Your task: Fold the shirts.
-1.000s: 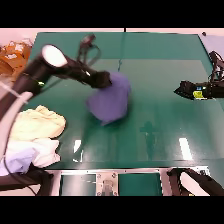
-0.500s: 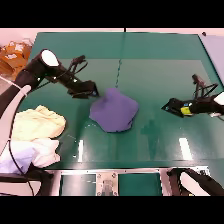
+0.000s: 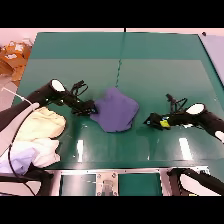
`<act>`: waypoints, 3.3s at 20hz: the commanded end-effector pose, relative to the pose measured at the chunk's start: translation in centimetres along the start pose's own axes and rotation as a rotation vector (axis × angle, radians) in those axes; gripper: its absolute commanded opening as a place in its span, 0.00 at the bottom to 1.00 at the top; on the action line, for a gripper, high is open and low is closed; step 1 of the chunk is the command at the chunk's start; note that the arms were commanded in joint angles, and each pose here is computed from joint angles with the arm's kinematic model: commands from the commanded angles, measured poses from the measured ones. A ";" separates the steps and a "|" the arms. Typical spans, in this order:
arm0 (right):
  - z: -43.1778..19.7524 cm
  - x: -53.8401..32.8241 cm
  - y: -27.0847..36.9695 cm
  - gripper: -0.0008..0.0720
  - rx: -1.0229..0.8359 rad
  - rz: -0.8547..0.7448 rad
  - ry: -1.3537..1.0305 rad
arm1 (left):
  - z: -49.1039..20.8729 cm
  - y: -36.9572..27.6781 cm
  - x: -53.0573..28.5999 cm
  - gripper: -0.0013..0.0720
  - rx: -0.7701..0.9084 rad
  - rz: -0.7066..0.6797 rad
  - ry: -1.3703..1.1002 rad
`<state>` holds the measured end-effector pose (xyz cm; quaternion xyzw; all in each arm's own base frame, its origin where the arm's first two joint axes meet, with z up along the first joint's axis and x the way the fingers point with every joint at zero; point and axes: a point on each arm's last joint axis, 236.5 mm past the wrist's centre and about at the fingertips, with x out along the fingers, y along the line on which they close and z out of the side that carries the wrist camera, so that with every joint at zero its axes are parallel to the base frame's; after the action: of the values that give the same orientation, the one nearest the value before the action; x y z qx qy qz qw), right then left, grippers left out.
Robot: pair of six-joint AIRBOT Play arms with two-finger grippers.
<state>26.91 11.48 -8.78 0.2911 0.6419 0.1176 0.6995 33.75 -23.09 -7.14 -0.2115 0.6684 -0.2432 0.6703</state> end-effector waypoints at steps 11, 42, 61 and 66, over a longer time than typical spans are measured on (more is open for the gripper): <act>2.3 6.5 7.0 0.03 -0.084 0.162 0.006 | 1.8 -2.1 -1.3 0.05 0.116 -0.030 -0.026; 14.6 -20.2 21.7 0.03 -0.626 0.180 -0.495 | 8.6 -11.5 -28.0 0.05 0.536 0.374 -0.592; 12.7 -8.6 4.6 0.52 -0.240 -0.012 -0.145 | 8.6 0.7 -10.6 0.84 0.155 0.295 0.036; 1.9 -0.9 2.1 0.64 -0.213 -0.041 0.021 | 2.8 -1.8 -0.2 0.84 0.088 0.114 0.162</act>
<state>34.19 10.47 -3.01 0.2093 0.6059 0.1766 0.7469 39.69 -20.96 -2.84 -0.0878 0.7016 -0.2328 0.6678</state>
